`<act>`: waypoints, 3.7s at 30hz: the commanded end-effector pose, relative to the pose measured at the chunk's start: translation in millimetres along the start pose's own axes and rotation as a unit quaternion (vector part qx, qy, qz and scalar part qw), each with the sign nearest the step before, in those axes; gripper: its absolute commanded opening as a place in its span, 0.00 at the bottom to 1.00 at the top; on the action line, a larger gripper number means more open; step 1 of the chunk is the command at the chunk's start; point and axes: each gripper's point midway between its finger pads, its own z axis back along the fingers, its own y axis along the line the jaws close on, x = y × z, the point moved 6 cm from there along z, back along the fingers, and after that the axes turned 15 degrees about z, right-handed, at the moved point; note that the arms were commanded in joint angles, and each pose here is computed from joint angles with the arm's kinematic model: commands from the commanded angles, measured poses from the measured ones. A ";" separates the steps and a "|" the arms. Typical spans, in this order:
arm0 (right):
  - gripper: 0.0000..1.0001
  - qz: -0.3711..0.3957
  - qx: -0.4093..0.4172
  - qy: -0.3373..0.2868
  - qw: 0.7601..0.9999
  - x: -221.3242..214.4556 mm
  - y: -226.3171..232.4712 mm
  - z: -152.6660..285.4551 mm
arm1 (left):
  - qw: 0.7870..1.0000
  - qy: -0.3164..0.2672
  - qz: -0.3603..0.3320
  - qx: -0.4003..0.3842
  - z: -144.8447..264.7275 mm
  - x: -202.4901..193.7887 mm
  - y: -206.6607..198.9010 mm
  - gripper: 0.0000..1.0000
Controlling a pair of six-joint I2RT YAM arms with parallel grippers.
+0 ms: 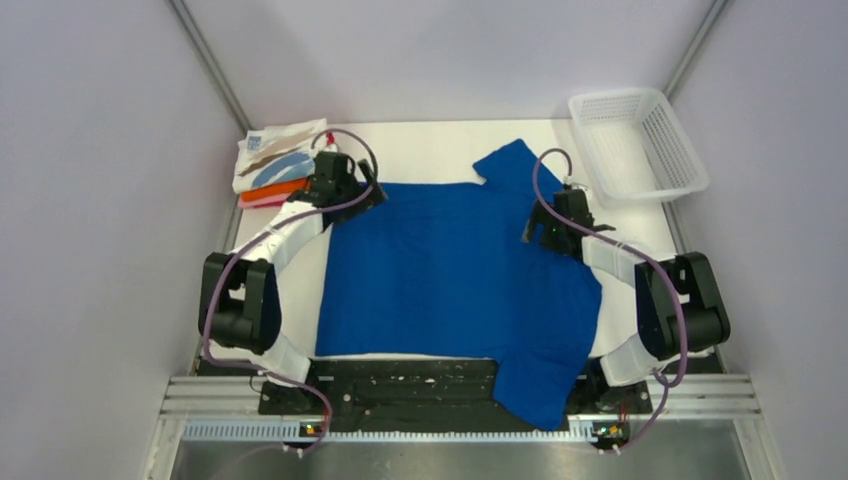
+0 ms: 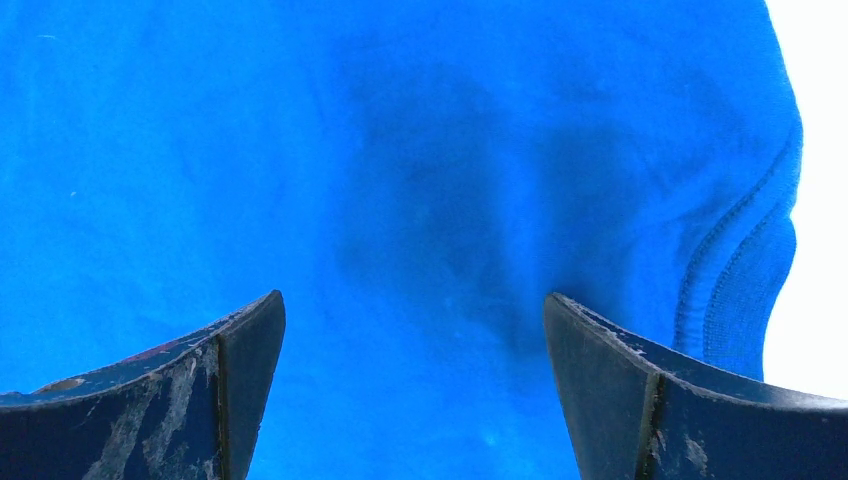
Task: Fold and stack the t-shirts
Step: Flatten out the tshirt, then grab the side of the flattened tshirt closest away from the robot with both arms
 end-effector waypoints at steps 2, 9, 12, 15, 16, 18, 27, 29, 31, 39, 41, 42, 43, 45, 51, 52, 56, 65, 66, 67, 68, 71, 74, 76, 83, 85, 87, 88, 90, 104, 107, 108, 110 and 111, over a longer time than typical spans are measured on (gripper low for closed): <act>0.99 -0.014 -0.022 0.004 1.000 8.6 0.1 -9.4 | 0.990 0.122 -0.002 0.074 -18.5 -57.2 51.0 0.99; 0.99 -0.013 -0.041 0.030 0.999 6.9 -0.2 -31.2 | 0.980 0.151 0.007 0.125 -74.5 -52.7 57.9 0.99; 0.99 -0.014 -0.056 0.032 0.998 16.2 -2.3 -41.8 | 0.979 0.150 0.024 0.139 -101.1 -36.5 59.7 0.99; 0.99 -0.022 -0.059 0.032 0.997 30.0 -4.6 -58.0 | 0.979 0.144 0.026 0.142 -130.4 -23.2 59.0 0.98; 0.99 -0.025 -0.060 0.031 0.997 35.1 -5.3 -63.9 | 0.980 0.142 0.026 0.137 -138.9 -18.0 54.7 0.98; 0.99 -0.028 -0.065 0.030 0.997 43.0 -7.8 -76.0 | 0.981 0.138 0.020 0.133 -157.1 -8.2 47.2 0.99; 0.99 -0.008 -0.045 -0.016 0.999 109.2 -3.3 -98.4 | 0.992 0.115 0.003 0.044 -174.8 33.6 -12.1 0.99; 0.99 -0.001 -0.031 -0.040 0.999 125.4 2.1 -78.9 | 0.994 0.108 -0.003 0.023 -155.7 41.2 -28.8 0.99; 0.99 0.011 -0.025 -0.058 0.998 133.1 9.2 -53.7 | 0.995 0.100 -0.015 0.005 -129.1 43.8 -44.6 0.99; 0.99 0.021 0.029 -0.076 0.996 80.2 33.0 48.4 | 0.997 0.070 -0.028 -0.010 3.1 4.2 -28.9 0.99; 0.99 0.002 0.060 -0.074 0.995 58.4 32.5 66.7 | 0.997 0.076 -0.015 0.027 27.8 -22.2 11.1 0.99; 0.99 -0.006 0.063 -0.071 0.995 45.6 29.2 72.9 | 0.996 0.073 -0.008 0.048 41.7 -31.6 28.6 0.99; 0.99 -0.017 0.062 -0.073 0.995 35.6 25.5 79.8 | 0.996 0.058 -0.003 0.063 59.7 -37.3 43.4 0.99; 0.99 -0.038 0.045 -0.077 0.995 12.3 14.4 89.0 | 0.991 0.035 0.020 0.124 80.6 -52.2 81.2 0.99; 0.99 -0.048 0.045 -0.101 0.993 -4.6 3.6 117.7 | 0.971 -0.045 0.061 0.226 106.0 -70.9 153.7 0.91; 0.99 -0.044 0.046 -0.095 0.993 -6.6 3.3 118.7 | 0.969 -0.052 0.068 0.231 105.5 -71.0 157.6 0.89; 0.99 -0.034 0.036 -0.075 0.996 -15.7 -0.3 117.1 | 0.964 -0.068 0.087 0.243 91.7 -67.6 166.1 0.75; 0.99 -0.026 0.017 -0.063 0.998 -21.0 -5.7 116.5 | 0.962 -0.006 0.106 0.251 46.1 -66.3 161.5 0.47; 0.99 -0.025 0.013 -0.060 0.998 -22.3 -6.7 116.0 | 0.961 0.006 0.106 0.256 42.5 -69.0 162.4 0.45; 0.99 -0.024 0.010 -0.057 0.998 -23.6 -7.2 115.4 | 0.959 0.018 0.106 0.261 39.0 -72.3 164.2 0.41; 0.99 -0.024 0.007 -0.054 0.998 -25.2 -8.1 115.0 | 0.958 0.027 0.105 0.265 36.1 -75.4 166.2 0.36; 0.99 -0.018 -0.004 -0.043 0.999 -29.6 -11.3 114.9 | 0.954 0.050 0.105 0.277 30.2 -83.9 172.5 0.31; 0.99 -0.012 -0.010 -0.035 0.999 -32.9 -13.0 115.6 | 0.953 0.067 0.107 0.276 28.6 -90.9 175.4 0.23; 0.99 -0.010 -0.012 -0.031 0.999 -34.1 -13.2 116.1 | 0.953 0.072 0.105 0.273 30.0 -93.1 175.8 0.02; 0.98 0.056 0.002 0.035 0.998 -52.2 14.9 122.9 | 0.963 0.052 0.084 0.251 49.3 -84.7 169.2 0.00; 0.95 0.066 0.004 0.073 0.995 -68.8 28.3 127.7 | 0.966 0.036 0.078 0.243 57.7 -79.9 166.8 0.00; 0.92 0.083 0.017 0.114 0.990 -93.1 39.7 133.2 | 0.966 0.028 0.074 0.245 64.3 -77.7 166.6 0.00; 0.91 0.083 0.023 0.135 0.987 -106.9 45.9 136.1 | 0.966 0.027 0.073 0.248 67.5 -77.5 167.3 0.00; 0.88 0.095 0.032 0.164 0.981 -129.3 55.8 143.0 | 0.966 0.024 0.073 0.247 71.6 -77.6 167.6 0.00; 0.65 0.126 0.010 0.260 0.957 -199.7 52.2 138.6 | 0.965 0.014 0.080 0.249 77.4 -80.4 172.3 0.00; 0.47 0.122 -0.012 0.266 0.956 -206.1 49.4 131.3 | 0.965 0.012 0.080 0.248 76.8 -79.4 172.0 0.00; 0.26 0.117 -0.016 0.268 0.956 -205.8 50.2 131.1 | 0.965 0.012 0.080 0.250 77.3 -79.8 172.3 0.00; 0.00 0.112 -0.006 0.272 0.956 -204.9 54.0 135.5 | 0.965 0.009 0.081 0.251 80.1 -79.0 172.3 0.00; 0.00 0.113 0.001 0.275 0.955 -203.2 56.6 140.7 | 0.963 0.008 0.081 0.256 82.9 -79.5 173.5 0.00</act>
